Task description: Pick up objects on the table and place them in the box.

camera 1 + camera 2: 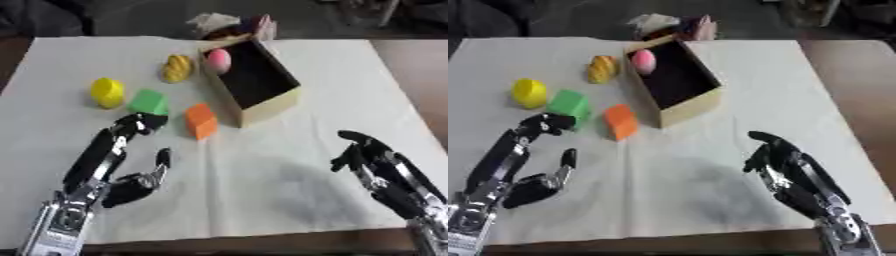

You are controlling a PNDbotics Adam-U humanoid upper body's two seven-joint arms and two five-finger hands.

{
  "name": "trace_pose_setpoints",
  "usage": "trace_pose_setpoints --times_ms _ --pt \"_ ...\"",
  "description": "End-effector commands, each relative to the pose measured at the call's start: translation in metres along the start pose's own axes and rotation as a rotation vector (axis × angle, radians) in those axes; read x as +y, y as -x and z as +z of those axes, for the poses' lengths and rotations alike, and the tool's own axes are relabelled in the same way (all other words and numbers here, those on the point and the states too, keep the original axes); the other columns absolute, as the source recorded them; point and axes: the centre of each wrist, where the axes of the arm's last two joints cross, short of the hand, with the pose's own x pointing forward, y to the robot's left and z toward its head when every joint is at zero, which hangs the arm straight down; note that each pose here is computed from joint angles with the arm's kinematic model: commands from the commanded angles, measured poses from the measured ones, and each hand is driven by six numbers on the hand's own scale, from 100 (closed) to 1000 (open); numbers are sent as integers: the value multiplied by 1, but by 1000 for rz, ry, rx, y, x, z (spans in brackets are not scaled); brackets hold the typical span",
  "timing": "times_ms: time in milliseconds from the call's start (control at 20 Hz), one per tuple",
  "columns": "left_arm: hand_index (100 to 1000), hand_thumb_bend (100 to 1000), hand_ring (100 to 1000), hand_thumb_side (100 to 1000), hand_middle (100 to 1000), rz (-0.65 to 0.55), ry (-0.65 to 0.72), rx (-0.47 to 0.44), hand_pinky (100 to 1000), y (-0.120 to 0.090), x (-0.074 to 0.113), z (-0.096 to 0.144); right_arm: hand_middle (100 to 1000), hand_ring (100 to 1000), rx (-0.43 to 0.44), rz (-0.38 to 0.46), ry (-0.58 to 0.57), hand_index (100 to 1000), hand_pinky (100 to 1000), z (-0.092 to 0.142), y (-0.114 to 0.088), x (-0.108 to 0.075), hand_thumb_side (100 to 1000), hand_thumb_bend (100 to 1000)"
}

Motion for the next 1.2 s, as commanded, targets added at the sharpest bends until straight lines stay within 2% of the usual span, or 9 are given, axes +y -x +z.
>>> trace_pose_setpoints --times_ms 50,250,400,450,550,900,1050,1200 --pt "869 100 769 329 734 -10 -11 -18 728 -2 7 -2 490 562 -20 20 6 885 723 -2 -6 -5 520 100" --pt "884 100 770 226 745 -101 43 -74 741 -6 24 -7 490 561 -15 22 7 885 722 -1 -6 -5 518 100" --pt "893 100 771 205 752 -190 130 -125 749 -10 36 -15 490 561 -12 25 5 885 722 0 -5 -6 520 100" --pt "896 100 771 230 754 -213 161 -136 751 -11 41 -17 490 561 -10 26 5 885 721 0 -5 -6 522 100" --pt "898 100 770 202 755 -252 222 -146 753 -10 49 -23 490 561 -7 28 5 885 721 1 -5 -6 519 100" --pt "905 100 765 220 758 -346 440 -78 755 7 74 -51 490 560 3 31 3 885 720 4 -4 -7 522 100" --pt "909 100 764 259 761 -385 520 -39 758 14 91 -63 490 559 4 27 -2 885 719 4 -4 -6 523 100" --pt "917 177 767 317 770 -435 599 -21 769 20 110 -75 490 559 0 21 -10 885 719 2 -4 -4 522 100"
